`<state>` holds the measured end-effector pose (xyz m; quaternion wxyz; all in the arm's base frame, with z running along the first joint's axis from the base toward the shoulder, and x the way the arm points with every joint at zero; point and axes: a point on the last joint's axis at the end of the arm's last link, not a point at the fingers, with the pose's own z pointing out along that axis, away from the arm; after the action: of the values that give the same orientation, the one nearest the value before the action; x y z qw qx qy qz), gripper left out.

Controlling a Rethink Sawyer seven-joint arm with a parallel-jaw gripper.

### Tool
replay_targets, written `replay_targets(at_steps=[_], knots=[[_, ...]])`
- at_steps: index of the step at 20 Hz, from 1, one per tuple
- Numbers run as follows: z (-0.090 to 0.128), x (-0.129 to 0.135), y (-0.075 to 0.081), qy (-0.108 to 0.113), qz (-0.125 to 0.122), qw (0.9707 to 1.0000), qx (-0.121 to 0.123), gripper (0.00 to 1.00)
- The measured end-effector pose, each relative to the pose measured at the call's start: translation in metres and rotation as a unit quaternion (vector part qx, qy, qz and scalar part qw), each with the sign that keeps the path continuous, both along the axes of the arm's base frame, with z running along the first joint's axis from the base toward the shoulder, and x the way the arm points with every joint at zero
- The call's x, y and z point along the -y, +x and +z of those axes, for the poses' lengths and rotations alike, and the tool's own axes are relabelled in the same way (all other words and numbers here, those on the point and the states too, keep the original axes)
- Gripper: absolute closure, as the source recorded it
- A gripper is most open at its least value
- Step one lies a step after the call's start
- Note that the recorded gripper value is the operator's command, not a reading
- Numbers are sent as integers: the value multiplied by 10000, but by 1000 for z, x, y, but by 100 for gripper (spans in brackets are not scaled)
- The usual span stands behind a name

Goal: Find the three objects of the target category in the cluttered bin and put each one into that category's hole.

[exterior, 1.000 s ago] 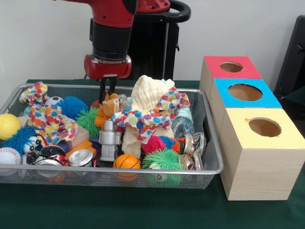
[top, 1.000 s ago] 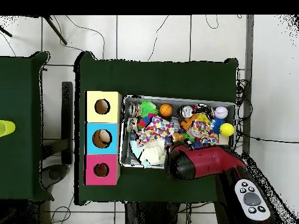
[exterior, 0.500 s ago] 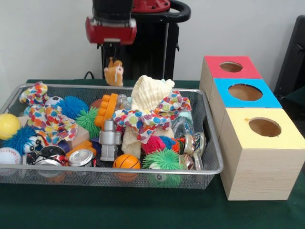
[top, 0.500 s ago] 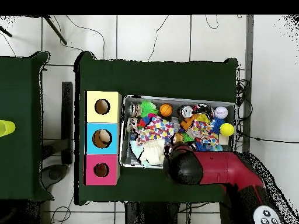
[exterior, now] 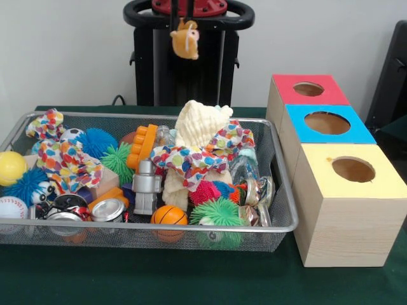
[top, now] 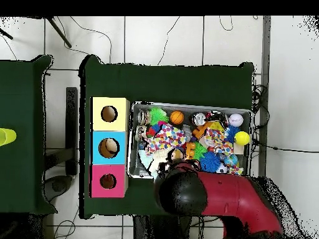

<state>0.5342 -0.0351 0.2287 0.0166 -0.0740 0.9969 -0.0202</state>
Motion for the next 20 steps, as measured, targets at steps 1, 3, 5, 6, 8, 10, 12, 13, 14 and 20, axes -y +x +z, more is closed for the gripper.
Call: replay_targets(at_steps=[1,3,5,6,8,10,12,13,14,20], knots=[[7,-21,-6,12,100,9999,15,100],[10,-36,-11,10,210,9998,16,100],[12,-55,-17,1,363,9993,16,100],[12,-61,-19,0,422,9991,10,100],[11,-90,-32,16,653,9979,-6,100],[9,-104,-39,40,760,9971,-6,100],[6,-123,-49,91,892,9960,-13,100],[-1,-141,-58,144,1029,9946,17,100],[-2,-144,-59,147,1054,9943,28,100],[-17,-170,-73,191,1212,9923,134,100]])
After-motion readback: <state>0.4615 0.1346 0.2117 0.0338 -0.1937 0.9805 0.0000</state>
